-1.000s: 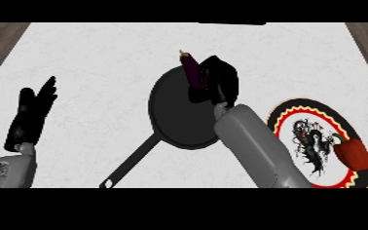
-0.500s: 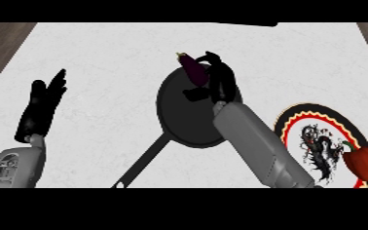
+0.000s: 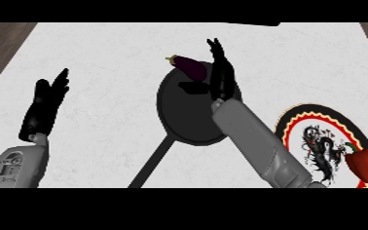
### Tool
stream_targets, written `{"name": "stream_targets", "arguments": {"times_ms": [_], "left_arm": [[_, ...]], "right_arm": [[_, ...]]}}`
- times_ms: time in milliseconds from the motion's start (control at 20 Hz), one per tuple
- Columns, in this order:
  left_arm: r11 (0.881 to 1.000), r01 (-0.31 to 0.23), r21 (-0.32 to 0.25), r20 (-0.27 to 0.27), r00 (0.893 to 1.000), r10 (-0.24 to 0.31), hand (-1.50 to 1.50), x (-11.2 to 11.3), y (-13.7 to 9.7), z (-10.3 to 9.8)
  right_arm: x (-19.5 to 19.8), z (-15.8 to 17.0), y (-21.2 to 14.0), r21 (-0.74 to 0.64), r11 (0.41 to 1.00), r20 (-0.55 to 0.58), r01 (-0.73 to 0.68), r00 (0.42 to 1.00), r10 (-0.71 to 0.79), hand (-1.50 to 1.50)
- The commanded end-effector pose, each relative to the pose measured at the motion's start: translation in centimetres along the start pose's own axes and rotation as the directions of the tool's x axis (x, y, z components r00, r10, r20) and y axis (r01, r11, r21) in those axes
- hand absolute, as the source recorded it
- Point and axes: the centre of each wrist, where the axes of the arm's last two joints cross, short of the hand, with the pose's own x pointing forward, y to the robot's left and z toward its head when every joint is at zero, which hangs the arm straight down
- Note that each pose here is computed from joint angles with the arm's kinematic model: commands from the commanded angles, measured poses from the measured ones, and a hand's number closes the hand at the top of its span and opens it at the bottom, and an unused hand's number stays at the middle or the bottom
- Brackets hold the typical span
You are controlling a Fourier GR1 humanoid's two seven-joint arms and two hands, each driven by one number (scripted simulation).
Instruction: Pick the eggplant from the plate and place it in the pan
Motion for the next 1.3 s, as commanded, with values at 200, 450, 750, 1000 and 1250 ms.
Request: {"name": "stream_targets", "arguments": {"times_ms": [200,450,750,1000,1250], "left_arm": [[0.999,-0.017,0.04,-0.031,0.999,0.018,0.0,-1.1,1.5,0.6],[0.997,-0.009,0.082,-0.073,0.997,0.015,0.0,-3.4,1.8,2.1],[0.994,-0.023,0.109,-0.092,0.995,0.033,0.0,-2.9,3.1,2.0],[0.993,-0.012,0.12,-0.075,0.997,0.021,0.0,-2.3,4.3,2.4],[0.996,-0.012,0.087,-0.071,0.997,0.019,0.0,-3.1,2.1,2.6]], "right_arm": [[1.0,-0.8,-0.3,-0.158,0.979,0.008,0.131,0.991,-0.132,-1.5],[-2.0,-0.7,-2.6,-0.215,0.965,-0.042,0.149,0.986,-0.162,-1.5],[-5.9,2.1,-8.9,-0.238,0.953,-0.011,0.186,0.981,-0.194,-1.5],[-6.7,4.8,-16.0,-0.205,0.955,-0.012,0.212,0.976,-0.219,-1.5],[-7.9,8.5,-22.3,-0.161,0.968,0.004,0.192,0.981,-0.194,-1.5]]}}
